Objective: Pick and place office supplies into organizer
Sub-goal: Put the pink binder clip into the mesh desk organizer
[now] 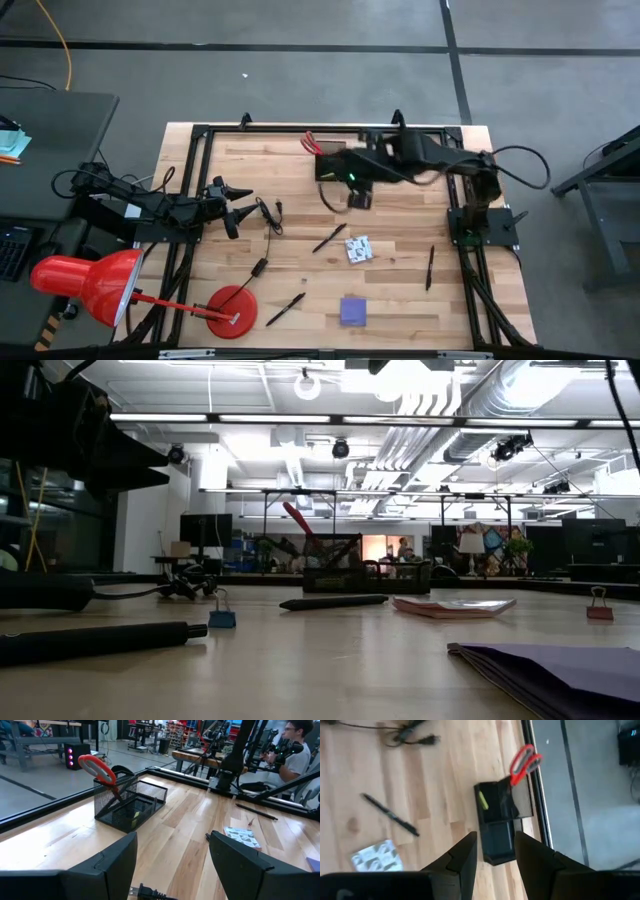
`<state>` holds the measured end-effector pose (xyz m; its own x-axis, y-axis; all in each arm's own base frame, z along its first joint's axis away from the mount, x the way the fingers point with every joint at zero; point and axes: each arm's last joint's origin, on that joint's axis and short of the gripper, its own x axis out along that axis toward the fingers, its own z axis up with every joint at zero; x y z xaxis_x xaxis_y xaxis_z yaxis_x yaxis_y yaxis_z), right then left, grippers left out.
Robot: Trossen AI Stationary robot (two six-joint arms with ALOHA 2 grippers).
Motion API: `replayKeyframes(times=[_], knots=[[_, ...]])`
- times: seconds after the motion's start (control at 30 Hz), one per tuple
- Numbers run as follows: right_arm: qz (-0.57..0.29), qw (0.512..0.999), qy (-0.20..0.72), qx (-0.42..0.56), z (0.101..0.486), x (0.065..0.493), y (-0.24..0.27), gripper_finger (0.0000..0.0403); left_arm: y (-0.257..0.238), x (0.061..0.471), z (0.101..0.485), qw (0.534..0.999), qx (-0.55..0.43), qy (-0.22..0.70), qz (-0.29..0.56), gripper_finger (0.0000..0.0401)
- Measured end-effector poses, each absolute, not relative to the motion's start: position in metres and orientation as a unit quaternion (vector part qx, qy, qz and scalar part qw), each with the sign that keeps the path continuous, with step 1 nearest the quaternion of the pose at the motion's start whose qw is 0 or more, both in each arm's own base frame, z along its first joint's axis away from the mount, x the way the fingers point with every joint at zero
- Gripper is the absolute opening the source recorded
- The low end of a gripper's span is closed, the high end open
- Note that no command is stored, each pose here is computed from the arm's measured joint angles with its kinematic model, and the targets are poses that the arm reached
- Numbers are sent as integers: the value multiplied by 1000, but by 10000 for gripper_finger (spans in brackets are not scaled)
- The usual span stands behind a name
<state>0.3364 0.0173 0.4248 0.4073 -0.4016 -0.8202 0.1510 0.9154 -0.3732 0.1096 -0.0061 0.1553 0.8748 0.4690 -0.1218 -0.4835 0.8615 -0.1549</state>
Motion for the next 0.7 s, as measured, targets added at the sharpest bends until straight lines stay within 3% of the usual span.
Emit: replayKeyframes(times=[0.27, 0.53, 0.7], knots=[[-216, 838, 480, -145, 420, 297, 73, 123, -6, 110, 155, 964, -91, 40, 247, 232], [-266, 845, 449, -118, 377, 257, 118, 123, -6, 110, 155, 964, -91, 40, 247, 232], [-316, 864, 384, -84, 349, 228, 143, 123, -6, 110, 155, 964, -91, 40, 247, 232]])
